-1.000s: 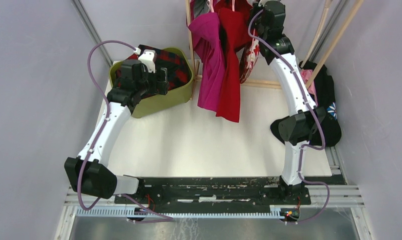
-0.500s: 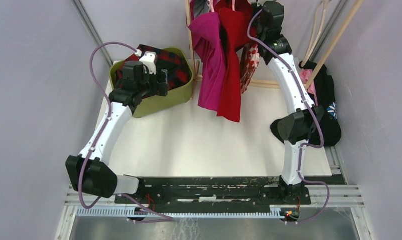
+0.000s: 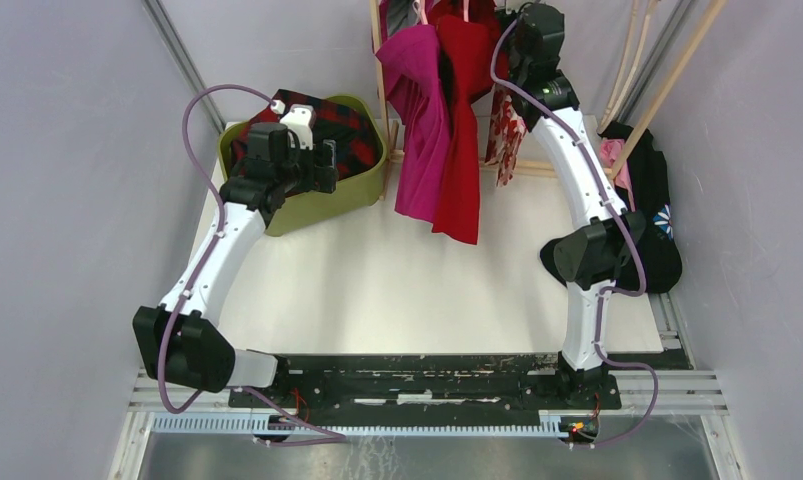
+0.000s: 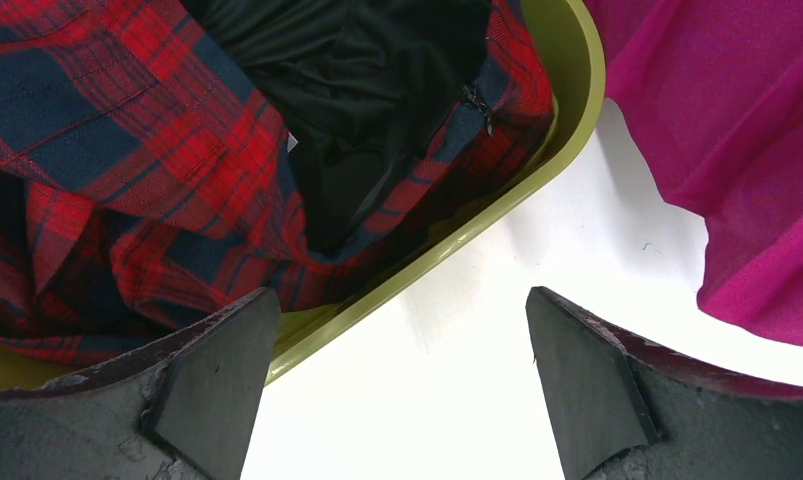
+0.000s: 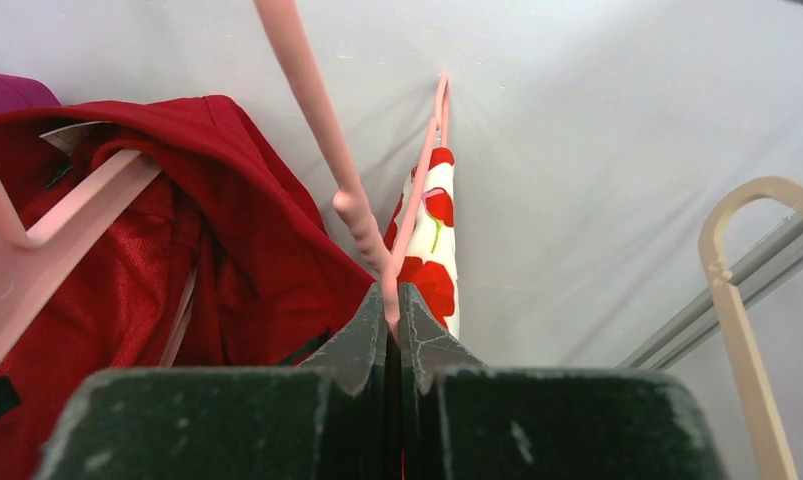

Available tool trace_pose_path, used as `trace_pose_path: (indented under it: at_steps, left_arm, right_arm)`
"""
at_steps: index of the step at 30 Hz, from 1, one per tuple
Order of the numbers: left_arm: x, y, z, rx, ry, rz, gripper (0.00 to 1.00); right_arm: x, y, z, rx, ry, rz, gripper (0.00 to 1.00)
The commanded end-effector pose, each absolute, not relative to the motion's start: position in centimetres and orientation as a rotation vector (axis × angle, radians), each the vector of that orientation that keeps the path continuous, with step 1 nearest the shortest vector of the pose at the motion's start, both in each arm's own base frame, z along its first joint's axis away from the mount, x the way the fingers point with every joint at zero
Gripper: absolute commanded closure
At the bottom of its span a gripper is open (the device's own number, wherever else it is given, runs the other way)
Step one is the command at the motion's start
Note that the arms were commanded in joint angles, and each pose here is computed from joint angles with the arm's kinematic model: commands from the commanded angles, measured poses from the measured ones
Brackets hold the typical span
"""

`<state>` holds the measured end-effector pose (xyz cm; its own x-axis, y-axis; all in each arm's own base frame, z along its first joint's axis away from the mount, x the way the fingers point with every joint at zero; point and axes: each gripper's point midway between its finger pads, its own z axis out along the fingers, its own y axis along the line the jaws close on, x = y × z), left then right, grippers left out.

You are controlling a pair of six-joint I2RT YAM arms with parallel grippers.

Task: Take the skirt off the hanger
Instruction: Pick up the hanger from the clothesline.

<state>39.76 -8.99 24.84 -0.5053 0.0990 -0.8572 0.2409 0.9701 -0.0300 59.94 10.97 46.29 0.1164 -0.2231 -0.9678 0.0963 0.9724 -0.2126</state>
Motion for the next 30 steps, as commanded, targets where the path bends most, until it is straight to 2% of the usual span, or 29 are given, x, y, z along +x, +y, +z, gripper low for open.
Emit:
trace_pose_path:
  at_steps: [1, 5, 10, 30]
  left_arm:
    - [40.4, -9.0, 26.3, 0.265, 2.030, -0.162, 0.00]
    - [40.2, -8.9, 26.8, 0.260, 2.016, -0.159, 0.00]
    - [40.0, -8.9, 27.5, 0.255, 1.988, -0.158, 0.00]
    - [38.8, -8.4, 26.7, 0.240, 1.973, -0.149, 0.00]
  right_arm:
    - [56.4, 10.6, 54.3, -0.082, 1.234, -0.197, 0.99]
    - [56.7, 10.2, 52.8, -0.046, 1.277, -0.198, 0.96]
    - [56.3, 9.5, 52.2, 0.001, 1.300, -0.198, 0.99]
    - [53.0, 8.5, 57.8, 0.003, 1.211, -0.203, 0.99]
